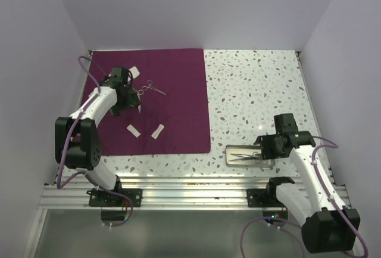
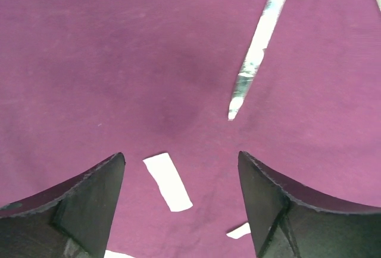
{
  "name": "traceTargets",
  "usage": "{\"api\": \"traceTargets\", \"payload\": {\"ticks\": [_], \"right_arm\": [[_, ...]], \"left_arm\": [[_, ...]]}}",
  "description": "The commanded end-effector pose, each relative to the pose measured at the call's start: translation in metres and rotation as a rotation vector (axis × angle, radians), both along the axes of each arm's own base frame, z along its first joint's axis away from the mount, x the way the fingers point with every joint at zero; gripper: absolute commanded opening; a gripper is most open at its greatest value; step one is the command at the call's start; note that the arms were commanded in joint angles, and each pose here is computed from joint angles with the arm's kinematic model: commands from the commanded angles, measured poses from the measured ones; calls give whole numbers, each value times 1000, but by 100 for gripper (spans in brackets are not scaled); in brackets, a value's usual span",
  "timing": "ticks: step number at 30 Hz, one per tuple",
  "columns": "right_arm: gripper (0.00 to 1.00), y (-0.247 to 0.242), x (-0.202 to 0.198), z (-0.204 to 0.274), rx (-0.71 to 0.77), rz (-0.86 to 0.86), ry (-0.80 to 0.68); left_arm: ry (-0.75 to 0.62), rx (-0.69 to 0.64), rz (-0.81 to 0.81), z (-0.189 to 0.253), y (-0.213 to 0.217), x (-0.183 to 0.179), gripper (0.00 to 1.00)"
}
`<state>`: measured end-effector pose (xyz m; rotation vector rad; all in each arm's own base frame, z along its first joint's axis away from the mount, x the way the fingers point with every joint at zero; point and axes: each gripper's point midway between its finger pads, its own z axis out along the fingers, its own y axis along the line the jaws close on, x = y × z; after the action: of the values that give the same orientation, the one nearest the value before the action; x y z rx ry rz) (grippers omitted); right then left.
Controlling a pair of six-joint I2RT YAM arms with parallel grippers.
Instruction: Prepare the surgical pack
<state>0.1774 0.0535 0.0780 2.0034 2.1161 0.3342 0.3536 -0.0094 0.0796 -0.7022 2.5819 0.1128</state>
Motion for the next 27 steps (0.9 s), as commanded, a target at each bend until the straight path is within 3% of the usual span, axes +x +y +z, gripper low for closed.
{"api": "traceTargets", "payload": {"ticks": [1,3,4,9,12,16,27], "right_arm": [[46,6,-1,25,3,119,-3],[46,9,19,25,-20,237,9],[46,11,43,46,-62,385,-69],[49,28,94,77,-232,880,-85],[50,41,112,88,-299,1022,-117],[51,53,114,84,-288,1077,-174],[52,65,114,81,-250,1200,-237]], "left_arm": [[-95,-48,-73,22,-14,30,79],[-105,-66,-109,24,-20,44,73],[-91,-74,-134,23,-23,46,72],[-76,-42,-194,18,-24,82,63],[-33,1,-229,10,-19,98,53],[28,15,-239,-5,-17,103,43],[93,10,-258,-48,-37,95,46]]}}
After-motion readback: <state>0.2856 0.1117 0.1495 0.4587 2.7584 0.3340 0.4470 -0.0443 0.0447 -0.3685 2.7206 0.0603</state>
